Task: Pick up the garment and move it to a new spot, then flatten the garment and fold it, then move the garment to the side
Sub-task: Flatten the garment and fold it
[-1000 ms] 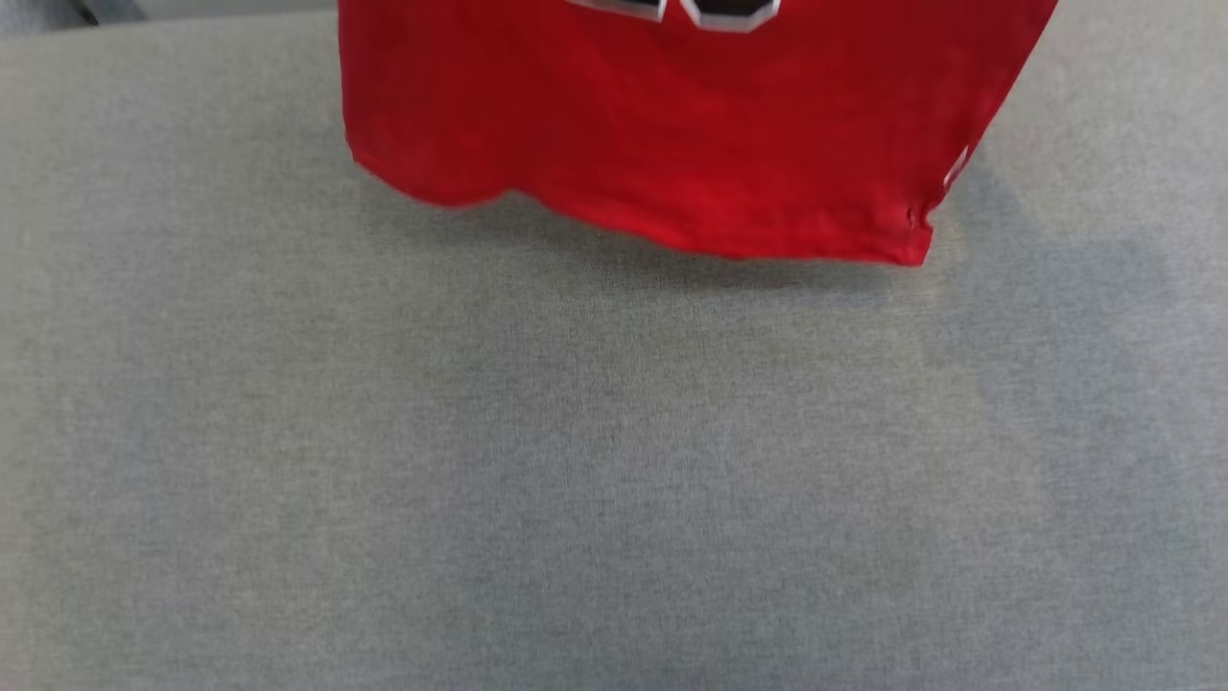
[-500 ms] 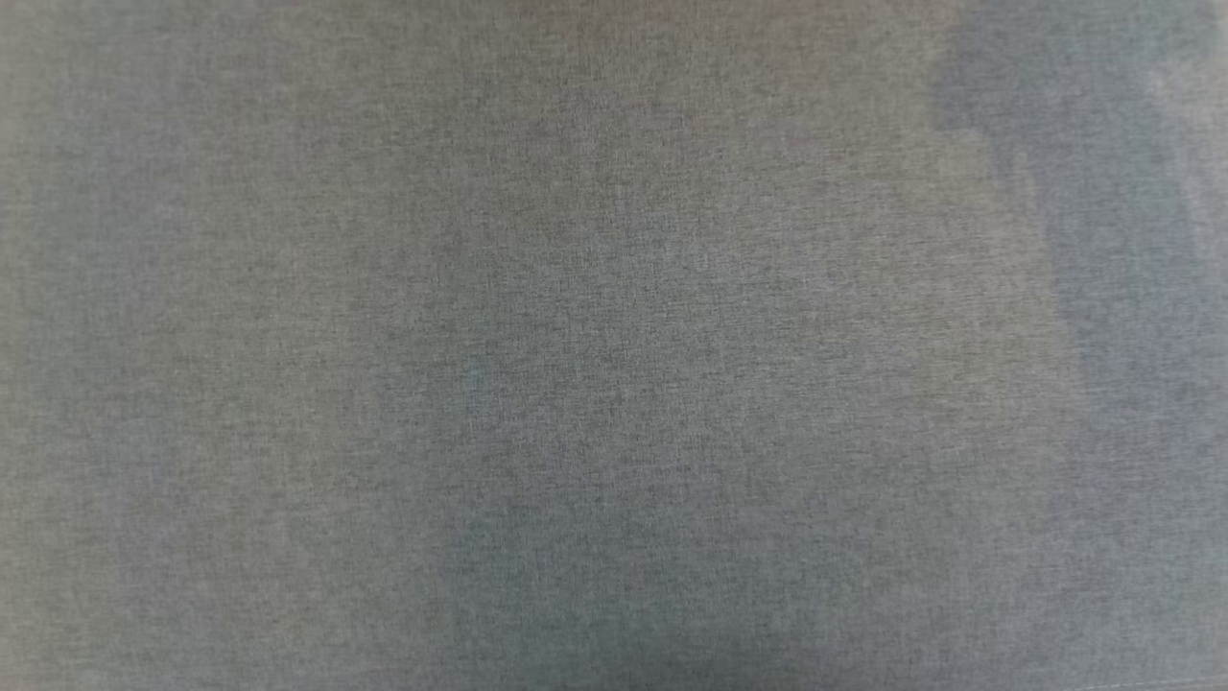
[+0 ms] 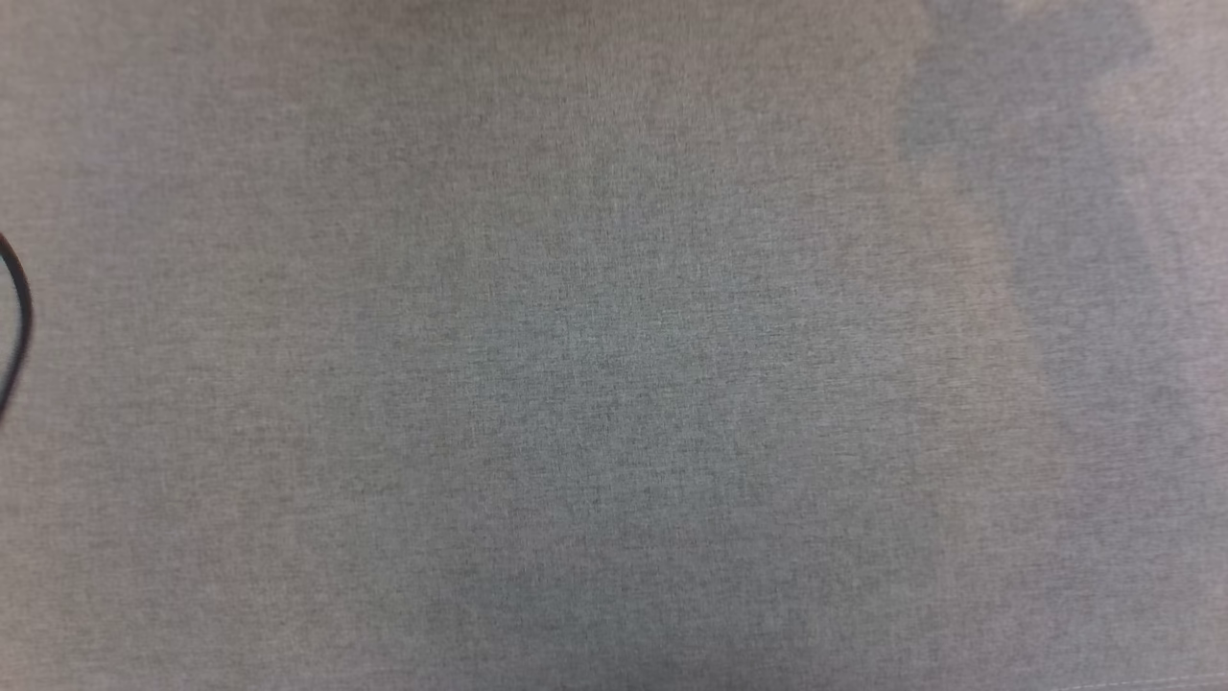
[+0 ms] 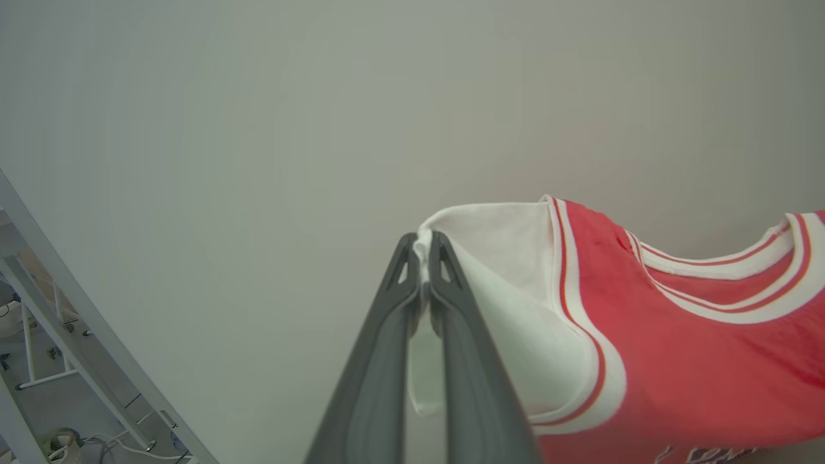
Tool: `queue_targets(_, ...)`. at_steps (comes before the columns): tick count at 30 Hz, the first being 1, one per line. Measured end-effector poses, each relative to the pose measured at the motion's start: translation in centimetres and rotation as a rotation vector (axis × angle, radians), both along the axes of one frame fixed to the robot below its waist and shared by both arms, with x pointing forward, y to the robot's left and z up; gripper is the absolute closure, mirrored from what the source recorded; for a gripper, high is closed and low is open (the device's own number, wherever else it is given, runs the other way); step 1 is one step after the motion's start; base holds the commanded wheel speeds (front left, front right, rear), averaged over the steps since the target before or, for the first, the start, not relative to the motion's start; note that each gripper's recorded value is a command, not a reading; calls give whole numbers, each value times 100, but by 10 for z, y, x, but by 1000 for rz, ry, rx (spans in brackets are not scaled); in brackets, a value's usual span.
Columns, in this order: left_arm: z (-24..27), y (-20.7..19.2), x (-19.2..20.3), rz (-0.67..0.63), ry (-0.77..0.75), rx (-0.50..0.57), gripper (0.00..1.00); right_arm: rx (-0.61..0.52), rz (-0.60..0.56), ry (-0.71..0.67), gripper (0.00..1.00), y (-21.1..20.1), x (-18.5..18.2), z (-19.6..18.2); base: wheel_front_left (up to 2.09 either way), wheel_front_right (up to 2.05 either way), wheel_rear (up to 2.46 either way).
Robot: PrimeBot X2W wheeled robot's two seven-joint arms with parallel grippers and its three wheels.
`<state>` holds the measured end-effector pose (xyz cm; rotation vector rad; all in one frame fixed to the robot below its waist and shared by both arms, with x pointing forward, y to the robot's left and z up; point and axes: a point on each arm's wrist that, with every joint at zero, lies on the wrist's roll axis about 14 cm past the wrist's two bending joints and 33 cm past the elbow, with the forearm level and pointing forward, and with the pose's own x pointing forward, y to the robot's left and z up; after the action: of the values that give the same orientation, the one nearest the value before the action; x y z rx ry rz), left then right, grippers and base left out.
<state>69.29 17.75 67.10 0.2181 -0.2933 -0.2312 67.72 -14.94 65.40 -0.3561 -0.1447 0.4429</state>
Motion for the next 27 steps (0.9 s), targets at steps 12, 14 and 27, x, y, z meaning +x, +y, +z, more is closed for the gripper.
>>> queue_targets(12, -95, 16, -98, 33, 183, -127, 100, 63, 115, 196, 100, 15, -91, -76, 0, 0, 0)
queue_targets(14, -111, 23, -121, 59, 221, -166, 100, 65, 122, 245, 100, 12, -111, -95, 0, 0, 0)
queue_targets(27, -229, 53, -279, 191, 550, -251, 100, 130, 58, 517, 100, -18, -239, -187, 0, 0, 0)
